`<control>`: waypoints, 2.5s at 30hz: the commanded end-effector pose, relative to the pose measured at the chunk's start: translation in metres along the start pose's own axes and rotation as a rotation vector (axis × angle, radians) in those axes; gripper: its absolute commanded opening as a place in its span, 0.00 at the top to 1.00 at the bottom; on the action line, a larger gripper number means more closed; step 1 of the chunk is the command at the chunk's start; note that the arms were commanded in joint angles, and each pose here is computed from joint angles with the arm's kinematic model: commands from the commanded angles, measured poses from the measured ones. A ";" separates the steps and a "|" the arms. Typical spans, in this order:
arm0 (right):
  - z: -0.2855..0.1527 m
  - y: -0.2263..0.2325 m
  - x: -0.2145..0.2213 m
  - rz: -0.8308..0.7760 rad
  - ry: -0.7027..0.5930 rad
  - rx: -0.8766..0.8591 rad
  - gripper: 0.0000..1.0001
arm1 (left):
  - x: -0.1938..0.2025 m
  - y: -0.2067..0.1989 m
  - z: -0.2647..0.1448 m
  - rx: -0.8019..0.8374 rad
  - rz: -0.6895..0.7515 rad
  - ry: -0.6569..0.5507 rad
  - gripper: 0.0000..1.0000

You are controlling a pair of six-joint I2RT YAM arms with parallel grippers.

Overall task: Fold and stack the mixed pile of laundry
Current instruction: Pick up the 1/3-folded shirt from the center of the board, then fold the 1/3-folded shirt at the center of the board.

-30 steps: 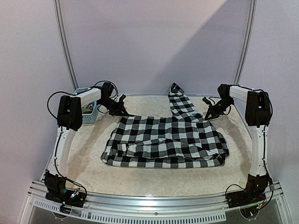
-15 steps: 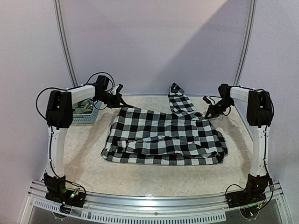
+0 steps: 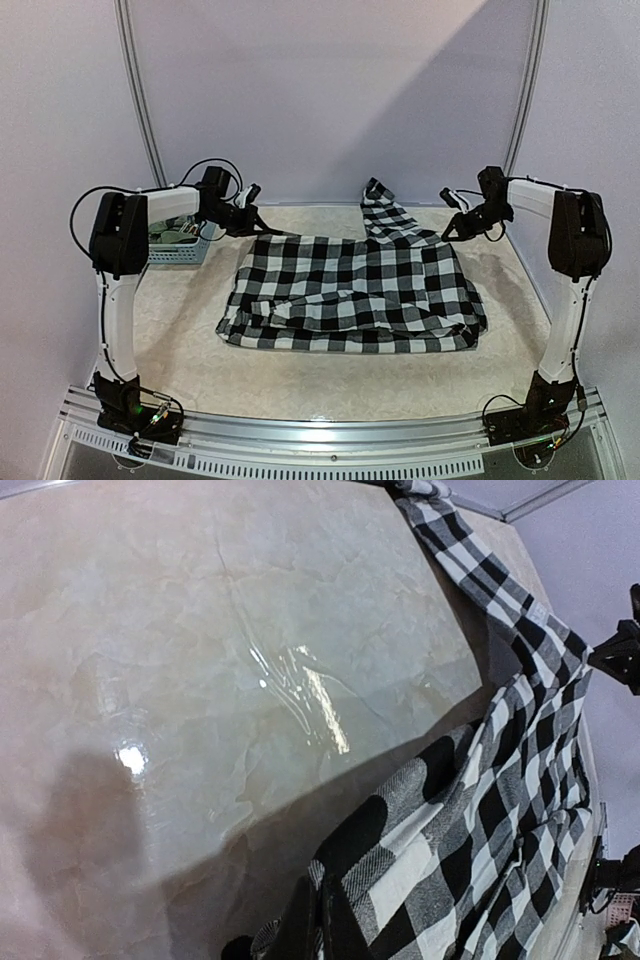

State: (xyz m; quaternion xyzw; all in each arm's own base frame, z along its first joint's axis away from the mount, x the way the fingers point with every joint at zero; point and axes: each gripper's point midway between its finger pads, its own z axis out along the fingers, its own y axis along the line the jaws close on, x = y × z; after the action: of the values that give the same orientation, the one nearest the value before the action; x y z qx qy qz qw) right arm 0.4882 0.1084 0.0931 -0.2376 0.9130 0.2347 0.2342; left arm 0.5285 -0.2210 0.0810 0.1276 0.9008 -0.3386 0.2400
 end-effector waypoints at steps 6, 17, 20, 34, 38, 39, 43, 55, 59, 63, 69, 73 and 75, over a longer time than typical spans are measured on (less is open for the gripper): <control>-0.012 0.005 0.010 -0.059 -0.001 0.018 1.00 | -0.005 -0.010 -0.024 -0.017 0.024 -0.023 1.00; -0.011 0.011 0.025 -0.079 0.006 0.015 1.00 | 0.019 -0.012 -0.031 -0.019 0.001 0.028 1.00; -0.011 0.012 0.030 -0.083 0.013 0.016 1.00 | 0.026 -0.012 -0.030 -0.016 -0.007 0.046 1.00; -0.008 0.009 0.054 -0.082 0.061 0.053 1.00 | 0.047 -0.011 -0.033 -0.043 -0.018 0.106 1.00; -0.010 0.011 0.059 -0.095 0.066 0.059 1.00 | 0.053 -0.009 -0.034 -0.053 -0.022 0.120 1.00; -0.011 0.011 0.058 -0.100 0.061 0.062 1.00 | 0.055 -0.009 -0.034 -0.054 -0.025 0.126 1.00; -0.010 0.011 0.058 -0.098 0.061 0.059 1.00 | 0.058 -0.009 -0.030 -0.051 -0.026 0.137 1.00; -0.006 0.014 0.072 -0.083 0.097 0.036 1.00 | 0.069 -0.004 -0.028 -0.075 -0.030 0.181 1.00; -0.010 0.020 0.079 -0.095 0.103 0.029 1.00 | 0.076 -0.002 -0.031 -0.096 -0.032 0.199 1.00; -0.006 0.021 0.090 -0.092 0.126 0.021 1.00 | 0.084 0.000 -0.025 -0.094 -0.040 0.225 1.00; 0.001 0.020 0.098 -0.075 0.146 0.006 1.00 | 0.089 0.002 -0.019 -0.093 -0.044 0.251 1.00; 0.002 0.020 0.100 -0.077 0.154 0.005 1.00 | 0.093 0.005 -0.019 -0.103 -0.044 0.263 1.00; 0.002 0.020 0.100 -0.078 0.154 0.007 1.00 | 0.094 0.006 -0.019 -0.108 -0.042 0.268 1.00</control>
State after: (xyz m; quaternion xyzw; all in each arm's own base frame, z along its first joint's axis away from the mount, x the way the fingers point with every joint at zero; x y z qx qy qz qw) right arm 0.4071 0.0995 0.0479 -0.2893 0.9148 0.2128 0.1847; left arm 0.4482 -0.2057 0.0547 0.1390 0.9350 -0.2979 0.1334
